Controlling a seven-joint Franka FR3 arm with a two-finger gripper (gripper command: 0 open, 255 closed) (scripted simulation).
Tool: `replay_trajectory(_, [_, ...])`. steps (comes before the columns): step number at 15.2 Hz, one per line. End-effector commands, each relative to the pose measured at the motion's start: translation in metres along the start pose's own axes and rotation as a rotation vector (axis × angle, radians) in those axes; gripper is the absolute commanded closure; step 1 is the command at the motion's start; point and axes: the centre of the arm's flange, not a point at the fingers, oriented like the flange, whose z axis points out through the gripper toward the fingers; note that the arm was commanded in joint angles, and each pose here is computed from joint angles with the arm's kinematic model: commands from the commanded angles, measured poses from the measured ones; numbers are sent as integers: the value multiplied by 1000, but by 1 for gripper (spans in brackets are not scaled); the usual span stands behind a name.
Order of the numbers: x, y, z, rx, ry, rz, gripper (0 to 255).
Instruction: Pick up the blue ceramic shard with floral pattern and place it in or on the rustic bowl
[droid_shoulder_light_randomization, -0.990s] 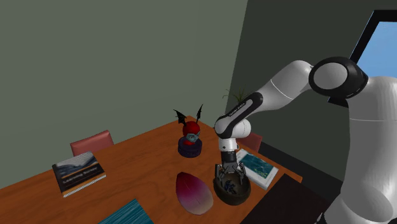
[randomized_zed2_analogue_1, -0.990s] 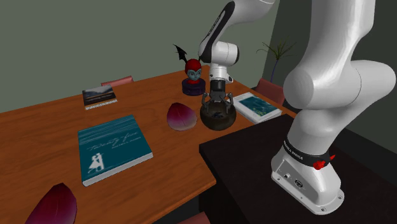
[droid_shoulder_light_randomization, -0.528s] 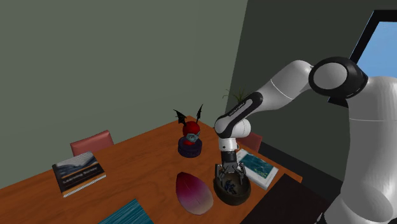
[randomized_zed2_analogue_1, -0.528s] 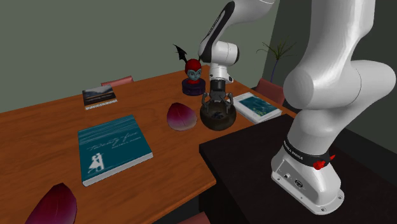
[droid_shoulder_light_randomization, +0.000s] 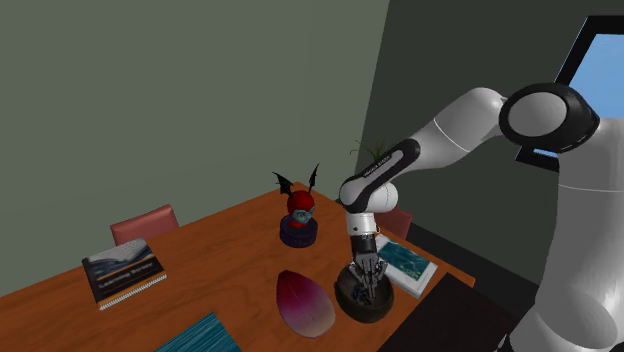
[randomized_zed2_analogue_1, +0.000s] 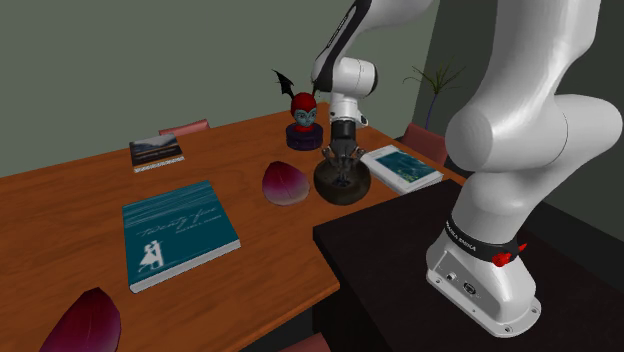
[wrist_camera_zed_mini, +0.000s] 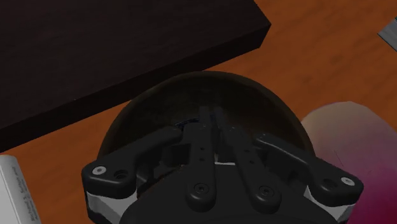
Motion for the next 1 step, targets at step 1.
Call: replay_trajectory(1, [-7, 0, -7, -1, -1, 0, 255])
